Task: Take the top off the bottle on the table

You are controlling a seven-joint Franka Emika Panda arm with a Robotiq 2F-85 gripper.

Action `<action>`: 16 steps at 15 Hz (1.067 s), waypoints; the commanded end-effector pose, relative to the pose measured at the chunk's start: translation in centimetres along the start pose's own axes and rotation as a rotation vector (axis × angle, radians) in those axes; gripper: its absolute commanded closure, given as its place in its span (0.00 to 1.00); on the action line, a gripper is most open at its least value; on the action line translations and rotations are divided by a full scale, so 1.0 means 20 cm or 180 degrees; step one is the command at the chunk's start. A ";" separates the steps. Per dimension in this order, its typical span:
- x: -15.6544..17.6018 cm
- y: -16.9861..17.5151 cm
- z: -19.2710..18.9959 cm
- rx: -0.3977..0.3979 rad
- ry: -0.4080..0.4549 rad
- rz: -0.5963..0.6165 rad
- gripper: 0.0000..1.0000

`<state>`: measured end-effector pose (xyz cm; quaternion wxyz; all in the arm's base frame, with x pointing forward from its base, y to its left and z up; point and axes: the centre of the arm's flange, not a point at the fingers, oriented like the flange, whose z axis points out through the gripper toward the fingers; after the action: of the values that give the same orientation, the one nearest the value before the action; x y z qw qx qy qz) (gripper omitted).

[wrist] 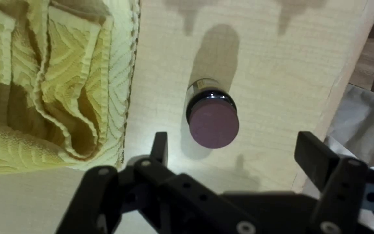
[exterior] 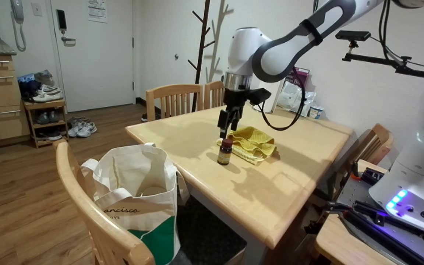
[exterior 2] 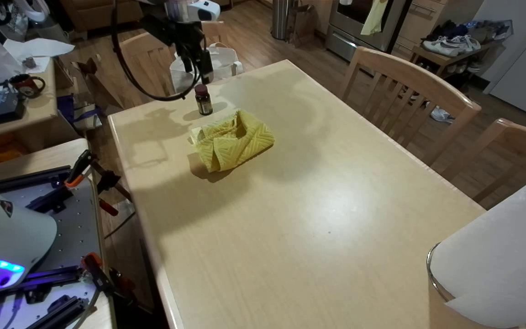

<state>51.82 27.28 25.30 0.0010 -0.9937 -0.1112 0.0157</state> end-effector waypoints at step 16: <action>-0.02 -0.03 0.13 -0.0050 -0.0175 -0.0049 0.59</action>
<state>51.23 27.41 22.93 -0.0049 -0.9927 -0.1139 0.0393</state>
